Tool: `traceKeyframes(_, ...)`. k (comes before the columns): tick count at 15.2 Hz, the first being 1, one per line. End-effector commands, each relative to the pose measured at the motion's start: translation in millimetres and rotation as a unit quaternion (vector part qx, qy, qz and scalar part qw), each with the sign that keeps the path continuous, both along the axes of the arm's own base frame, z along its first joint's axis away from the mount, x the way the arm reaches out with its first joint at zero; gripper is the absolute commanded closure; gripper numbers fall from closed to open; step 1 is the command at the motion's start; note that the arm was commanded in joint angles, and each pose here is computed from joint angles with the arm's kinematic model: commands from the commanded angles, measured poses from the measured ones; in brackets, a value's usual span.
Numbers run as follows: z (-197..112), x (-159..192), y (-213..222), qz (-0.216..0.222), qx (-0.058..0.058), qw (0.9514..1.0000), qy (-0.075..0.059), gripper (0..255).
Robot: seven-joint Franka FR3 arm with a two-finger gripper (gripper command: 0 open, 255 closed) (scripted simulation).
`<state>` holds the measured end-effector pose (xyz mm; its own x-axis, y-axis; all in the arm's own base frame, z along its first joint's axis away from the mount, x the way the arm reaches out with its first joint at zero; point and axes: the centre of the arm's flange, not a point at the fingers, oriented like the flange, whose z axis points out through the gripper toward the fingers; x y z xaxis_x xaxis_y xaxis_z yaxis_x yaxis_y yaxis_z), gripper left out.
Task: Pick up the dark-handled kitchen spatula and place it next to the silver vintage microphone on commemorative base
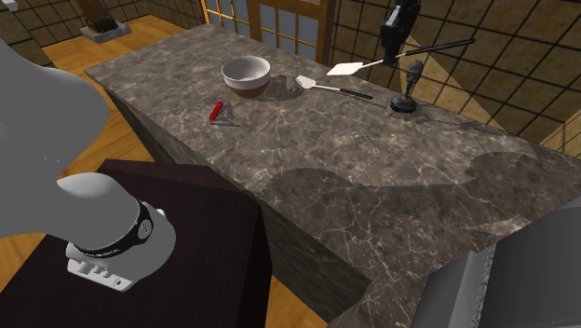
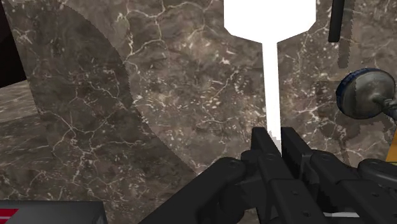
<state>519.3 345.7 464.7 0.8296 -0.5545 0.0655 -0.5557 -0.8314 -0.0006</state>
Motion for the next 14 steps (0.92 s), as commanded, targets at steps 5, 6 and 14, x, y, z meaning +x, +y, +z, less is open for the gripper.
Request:
traceKeyframes(5,-31.9,2.9,0.5,0.000,0.000,1.0000,0.000,255)
traceKeyframes(6,-37.2,2.9,0.5,0.000,0.000,1.0000,0.000,255)
traceKeyframes(14,-79.4,2.9,0.5,0.000,0.000,1.0000,0.000,255)
